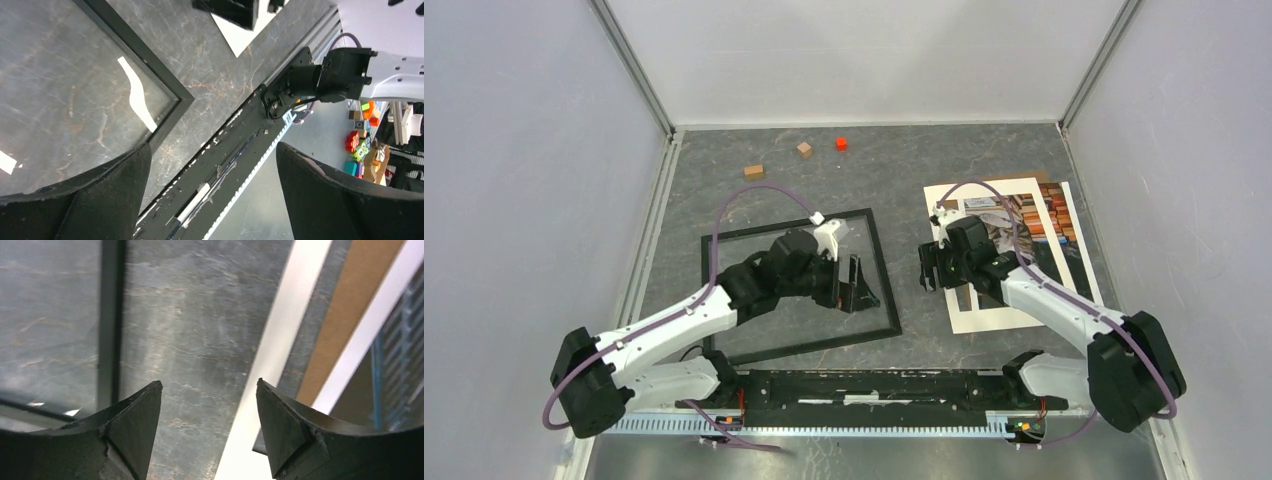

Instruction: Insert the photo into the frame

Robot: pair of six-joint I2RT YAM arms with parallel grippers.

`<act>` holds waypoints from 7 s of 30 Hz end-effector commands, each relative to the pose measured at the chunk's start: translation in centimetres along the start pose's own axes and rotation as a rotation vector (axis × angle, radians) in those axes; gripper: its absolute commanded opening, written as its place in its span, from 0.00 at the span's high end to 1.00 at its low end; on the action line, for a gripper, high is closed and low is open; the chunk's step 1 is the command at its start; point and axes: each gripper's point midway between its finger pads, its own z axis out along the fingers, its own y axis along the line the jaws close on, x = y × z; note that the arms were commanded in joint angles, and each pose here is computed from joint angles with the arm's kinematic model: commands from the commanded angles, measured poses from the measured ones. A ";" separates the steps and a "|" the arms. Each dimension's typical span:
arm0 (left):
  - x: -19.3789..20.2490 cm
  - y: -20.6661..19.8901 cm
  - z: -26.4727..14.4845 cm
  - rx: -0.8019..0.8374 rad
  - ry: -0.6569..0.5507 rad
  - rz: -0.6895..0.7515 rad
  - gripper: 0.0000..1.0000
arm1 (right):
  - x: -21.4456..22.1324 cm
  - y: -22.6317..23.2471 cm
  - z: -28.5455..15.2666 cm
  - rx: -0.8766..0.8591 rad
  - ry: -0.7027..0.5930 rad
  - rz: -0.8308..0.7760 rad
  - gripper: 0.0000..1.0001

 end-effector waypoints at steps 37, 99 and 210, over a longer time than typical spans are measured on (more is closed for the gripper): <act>-2.8 -3.5 10.8 0.214 -0.037 -0.380 0.05 | 0.8 -9.3 -2.6 0.362 -0.038 0.169 0.36; 5.0 -5.4 22.4 0.212 -0.006 -0.564 0.04 | 12.4 -7.7 -1.8 0.193 -0.001 0.639 0.38; -10.3 -1.5 6.2 0.003 -0.056 -0.397 0.98 | -6.9 5.1 -9.1 0.163 -0.361 -0.570 0.19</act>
